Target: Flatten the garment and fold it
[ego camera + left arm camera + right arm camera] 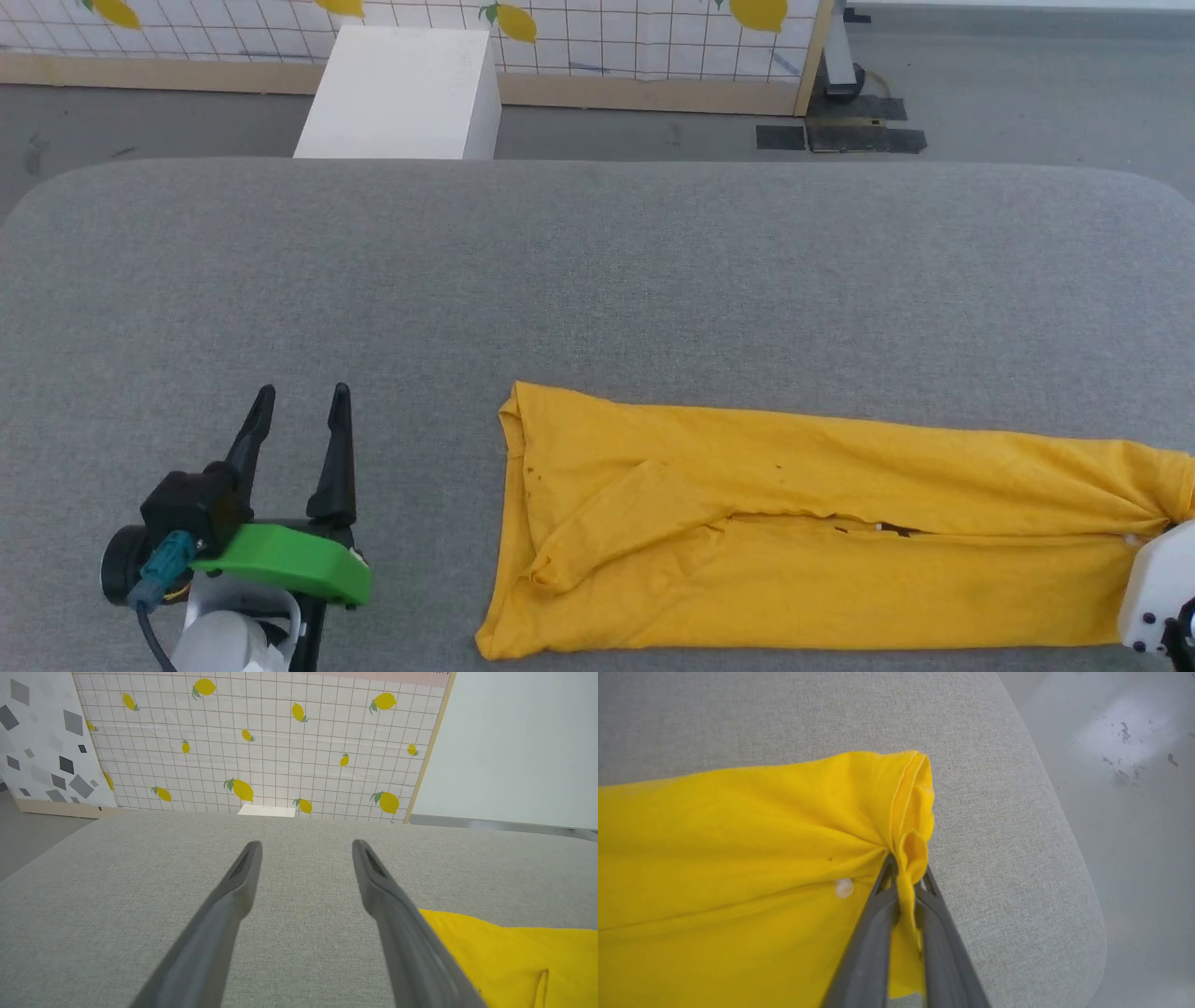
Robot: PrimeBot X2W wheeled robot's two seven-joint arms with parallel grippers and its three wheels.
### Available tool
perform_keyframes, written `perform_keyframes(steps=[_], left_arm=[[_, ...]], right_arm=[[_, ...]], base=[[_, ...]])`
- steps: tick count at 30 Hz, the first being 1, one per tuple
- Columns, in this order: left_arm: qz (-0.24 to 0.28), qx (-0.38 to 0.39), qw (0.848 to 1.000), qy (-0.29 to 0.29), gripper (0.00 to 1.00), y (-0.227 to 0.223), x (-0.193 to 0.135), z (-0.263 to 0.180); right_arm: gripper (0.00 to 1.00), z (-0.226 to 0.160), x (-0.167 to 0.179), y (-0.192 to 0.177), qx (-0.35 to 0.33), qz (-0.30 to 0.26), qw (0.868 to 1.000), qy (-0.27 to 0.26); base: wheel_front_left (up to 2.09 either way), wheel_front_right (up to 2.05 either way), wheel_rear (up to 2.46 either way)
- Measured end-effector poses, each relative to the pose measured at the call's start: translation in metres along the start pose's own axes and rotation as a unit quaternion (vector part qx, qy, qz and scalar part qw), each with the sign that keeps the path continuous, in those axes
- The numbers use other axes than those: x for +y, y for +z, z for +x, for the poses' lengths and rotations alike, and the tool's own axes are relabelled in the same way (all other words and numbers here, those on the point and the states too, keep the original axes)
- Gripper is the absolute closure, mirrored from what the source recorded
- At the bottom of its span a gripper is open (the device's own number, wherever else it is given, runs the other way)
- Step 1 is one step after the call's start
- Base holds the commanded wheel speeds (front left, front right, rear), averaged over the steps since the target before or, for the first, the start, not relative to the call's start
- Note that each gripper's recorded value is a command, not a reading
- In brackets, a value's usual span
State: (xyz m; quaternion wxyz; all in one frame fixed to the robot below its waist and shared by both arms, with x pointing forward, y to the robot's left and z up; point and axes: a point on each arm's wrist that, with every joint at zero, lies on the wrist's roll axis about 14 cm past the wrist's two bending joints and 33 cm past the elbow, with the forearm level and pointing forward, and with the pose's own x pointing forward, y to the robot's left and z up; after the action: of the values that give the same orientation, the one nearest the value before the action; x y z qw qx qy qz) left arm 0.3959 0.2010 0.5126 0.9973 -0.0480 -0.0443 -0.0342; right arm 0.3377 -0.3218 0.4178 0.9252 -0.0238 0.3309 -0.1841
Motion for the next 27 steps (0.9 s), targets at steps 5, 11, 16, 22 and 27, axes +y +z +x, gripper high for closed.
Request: perform_keyframes(steps=[5,11,16,22,27], left_arm=[[-0.001,0.0,1.0,-0.001,0.0,0.0,-0.001,-0.002],[0.0,0.001,1.0,0.002,0.0,0.0,0.003,-0.004],[0.001,0.002,1.0,0.008,0.0,0.0,0.007,-0.008],[0.003,0.008,1.0,0.012,0.0,-0.005,0.011,-0.006],[0.0,0.011,1.0,0.012,0.0,-0.008,0.009,0.001]], right_arm=[[1.0,-0.004,0.017,0.006,0.005,-0.018,1.0,0.023],[1.0,-0.038,0.084,0.032,-0.01,-0.047,0.99,0.131],[1.0,-0.091,0.156,0.064,-0.049,-0.088,0.963,0.251],[1.0,-0.144,0.25,0.078,-0.092,-0.158,0.902,0.392],[1.0,-0.151,0.307,0.063,-0.077,-0.206,0.858,0.464]], base=[[0.0,0.0,0.0],[0.0,0.0,0.0],[0.0,0.0,0.0],[0.0,0.0,0.0],[0.0,0.0,0.0]])
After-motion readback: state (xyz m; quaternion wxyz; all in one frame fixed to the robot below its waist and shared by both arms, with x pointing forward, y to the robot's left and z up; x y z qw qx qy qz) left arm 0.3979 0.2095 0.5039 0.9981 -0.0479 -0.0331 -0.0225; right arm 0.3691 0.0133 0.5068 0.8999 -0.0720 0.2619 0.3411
